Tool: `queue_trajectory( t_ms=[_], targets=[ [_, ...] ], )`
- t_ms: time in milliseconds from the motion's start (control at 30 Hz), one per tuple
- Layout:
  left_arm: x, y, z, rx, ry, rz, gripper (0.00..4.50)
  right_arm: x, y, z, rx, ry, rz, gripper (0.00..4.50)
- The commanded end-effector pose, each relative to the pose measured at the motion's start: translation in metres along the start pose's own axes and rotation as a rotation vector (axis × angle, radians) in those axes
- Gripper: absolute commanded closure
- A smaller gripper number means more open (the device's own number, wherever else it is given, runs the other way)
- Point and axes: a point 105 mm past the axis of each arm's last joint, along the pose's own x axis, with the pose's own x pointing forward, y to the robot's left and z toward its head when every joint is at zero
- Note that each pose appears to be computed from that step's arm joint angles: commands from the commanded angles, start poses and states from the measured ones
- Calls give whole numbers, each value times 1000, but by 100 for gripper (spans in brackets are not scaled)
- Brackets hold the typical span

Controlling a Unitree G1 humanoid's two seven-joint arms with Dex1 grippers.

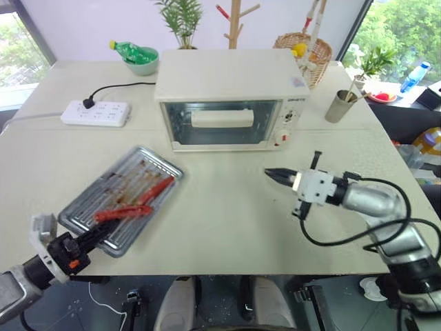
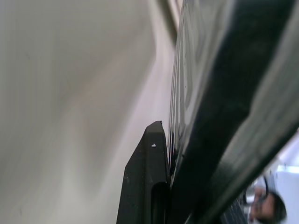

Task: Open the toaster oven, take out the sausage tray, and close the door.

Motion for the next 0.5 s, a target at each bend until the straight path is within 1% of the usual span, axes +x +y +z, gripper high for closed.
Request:
queue_trajectory(
  t_ms=[33,100,167,333,367,500],
  targets=[
    [10,-9,-3,27,119,-61,450,-14,-4,15,106,-34,0,424],
    [20,-10,-3,49,186,-75,450,-21,-1,21,175,-42,8,370],
    [31,-10,1,59,227,-94,450,-27,1,24,212,-32,9,277],
    [71,-6,7,72,337,-130,450,-44,11,33,305,-4,20,24],
    [77,-5,7,72,359,-135,450,-46,12,33,310,8,13,11],
    [99,-4,6,82,441,-154,450,-55,15,34,313,58,-39,11]
  ],
)
